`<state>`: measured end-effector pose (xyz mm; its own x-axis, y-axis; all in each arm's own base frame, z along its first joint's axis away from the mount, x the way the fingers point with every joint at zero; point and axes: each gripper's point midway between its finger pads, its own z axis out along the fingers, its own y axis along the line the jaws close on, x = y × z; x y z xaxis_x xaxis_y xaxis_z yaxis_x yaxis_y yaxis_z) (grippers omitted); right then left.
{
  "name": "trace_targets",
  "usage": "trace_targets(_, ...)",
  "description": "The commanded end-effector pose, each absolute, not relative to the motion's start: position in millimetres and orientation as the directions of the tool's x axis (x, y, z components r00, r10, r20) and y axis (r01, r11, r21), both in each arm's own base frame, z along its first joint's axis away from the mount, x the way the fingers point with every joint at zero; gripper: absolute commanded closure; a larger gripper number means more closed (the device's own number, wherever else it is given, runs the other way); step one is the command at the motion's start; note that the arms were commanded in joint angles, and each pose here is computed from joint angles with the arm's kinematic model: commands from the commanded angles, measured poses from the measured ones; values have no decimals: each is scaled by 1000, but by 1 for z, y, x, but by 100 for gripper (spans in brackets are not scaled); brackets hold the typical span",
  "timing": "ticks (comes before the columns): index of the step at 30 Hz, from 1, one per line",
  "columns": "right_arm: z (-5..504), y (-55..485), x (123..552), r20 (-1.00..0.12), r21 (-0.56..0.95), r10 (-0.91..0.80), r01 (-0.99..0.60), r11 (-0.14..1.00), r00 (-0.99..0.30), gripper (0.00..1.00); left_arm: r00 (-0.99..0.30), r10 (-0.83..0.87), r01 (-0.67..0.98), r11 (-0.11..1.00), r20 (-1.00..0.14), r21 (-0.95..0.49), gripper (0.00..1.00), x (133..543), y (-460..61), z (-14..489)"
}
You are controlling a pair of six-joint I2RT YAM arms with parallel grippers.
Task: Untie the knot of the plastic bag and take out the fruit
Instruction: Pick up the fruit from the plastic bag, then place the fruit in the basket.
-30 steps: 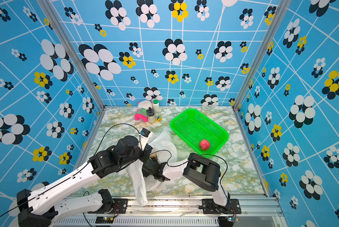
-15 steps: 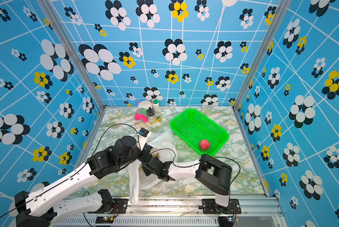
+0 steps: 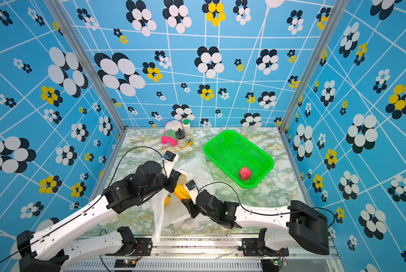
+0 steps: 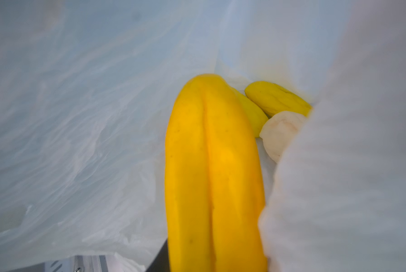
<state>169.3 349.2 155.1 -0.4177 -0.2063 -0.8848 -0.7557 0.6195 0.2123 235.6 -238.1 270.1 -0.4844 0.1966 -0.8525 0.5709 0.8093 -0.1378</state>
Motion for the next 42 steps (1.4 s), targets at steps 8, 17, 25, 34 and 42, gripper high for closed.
trace_targets(8, 210, 282, 189, -965, 177, 4, -639, 749, -263, 81, -509, 189, 555, 818, -840, -153, 100, 235, -234, 264)
trace_targets(17, 253, 174, 222, -965, 257, 223, -311, 915, -140, 79, -511, 177, 556, 814, -841, -166, 100, 233, -233, 266)
trace_targets(25, 227, 109, 252, -944, 226, 222, 14, 974, -245, 78, -510, 175, 565, 807, -842, -174, 100, 234, -237, 265)
trace_targets(34, 171, 66, 298, -803, 125, 256, 268, 955, -539, 77, -512, 178, 566, 805, -840, -175, 100, 234, -238, 261)
trace_targets(42, 143, 20, 327, -726, 51, 311, 402, 914, -614, 72, -513, 172, 576, 795, -841, -189, 100, 230, -239, 265)
